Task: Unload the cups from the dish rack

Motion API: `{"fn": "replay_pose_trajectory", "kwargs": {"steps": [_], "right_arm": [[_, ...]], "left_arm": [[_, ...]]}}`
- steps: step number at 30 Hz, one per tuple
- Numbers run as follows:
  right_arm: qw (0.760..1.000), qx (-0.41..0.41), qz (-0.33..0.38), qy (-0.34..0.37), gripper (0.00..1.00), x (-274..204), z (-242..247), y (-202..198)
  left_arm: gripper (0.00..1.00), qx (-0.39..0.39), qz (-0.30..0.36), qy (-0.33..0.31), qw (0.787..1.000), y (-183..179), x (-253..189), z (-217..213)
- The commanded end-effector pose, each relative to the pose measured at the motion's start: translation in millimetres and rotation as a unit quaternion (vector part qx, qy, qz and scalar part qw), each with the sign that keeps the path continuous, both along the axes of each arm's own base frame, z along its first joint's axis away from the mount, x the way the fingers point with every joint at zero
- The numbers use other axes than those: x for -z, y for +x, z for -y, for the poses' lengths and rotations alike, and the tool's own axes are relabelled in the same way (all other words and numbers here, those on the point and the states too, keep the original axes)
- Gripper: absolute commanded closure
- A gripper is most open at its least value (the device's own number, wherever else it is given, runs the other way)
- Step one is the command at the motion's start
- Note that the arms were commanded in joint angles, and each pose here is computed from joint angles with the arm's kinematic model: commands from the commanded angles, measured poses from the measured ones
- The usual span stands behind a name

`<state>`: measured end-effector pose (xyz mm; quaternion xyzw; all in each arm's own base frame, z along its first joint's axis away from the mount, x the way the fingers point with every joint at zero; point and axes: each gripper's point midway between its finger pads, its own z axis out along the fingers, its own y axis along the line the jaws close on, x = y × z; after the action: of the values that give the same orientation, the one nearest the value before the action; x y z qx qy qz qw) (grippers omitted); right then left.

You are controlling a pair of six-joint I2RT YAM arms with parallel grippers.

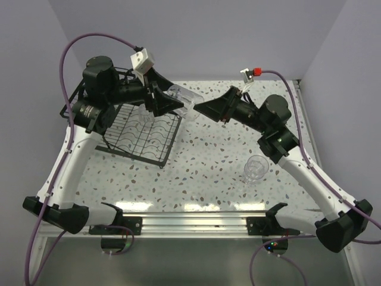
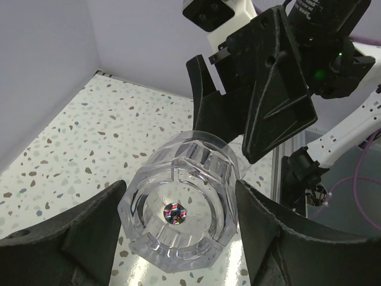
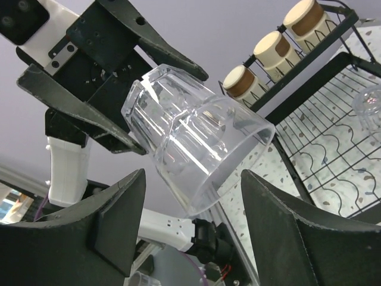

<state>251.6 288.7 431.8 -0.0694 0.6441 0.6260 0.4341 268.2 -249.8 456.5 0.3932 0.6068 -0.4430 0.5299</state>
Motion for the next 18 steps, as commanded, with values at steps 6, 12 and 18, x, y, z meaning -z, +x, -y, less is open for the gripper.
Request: {"fn": "replay_pose_trajectory", "kwargs": {"steps": [6, 12, 18], "right_arm": [[0.996, -0.072, 0.028, 0.035, 0.60, -24.9, -21.9, -23.4], [0.999, -0.038, -0.003, -0.007, 1.00, -0.6, -18.3, -15.5], [0.980, 0.084, -0.034, -0.175, 1.00, 43.6, 21.5, 3.7]], "left_arm": [[1.00, 0.015, 0.001, -0.003, 1.000, 3.2, 16.0, 3.3], [1.00, 0.022, -0.011, 0.003, 1.000, 8.3, 32.4, 6.4], [0.12, -0.025, -0.006, 0.050, 0.998, 26.9, 63.0, -2.6]]}}
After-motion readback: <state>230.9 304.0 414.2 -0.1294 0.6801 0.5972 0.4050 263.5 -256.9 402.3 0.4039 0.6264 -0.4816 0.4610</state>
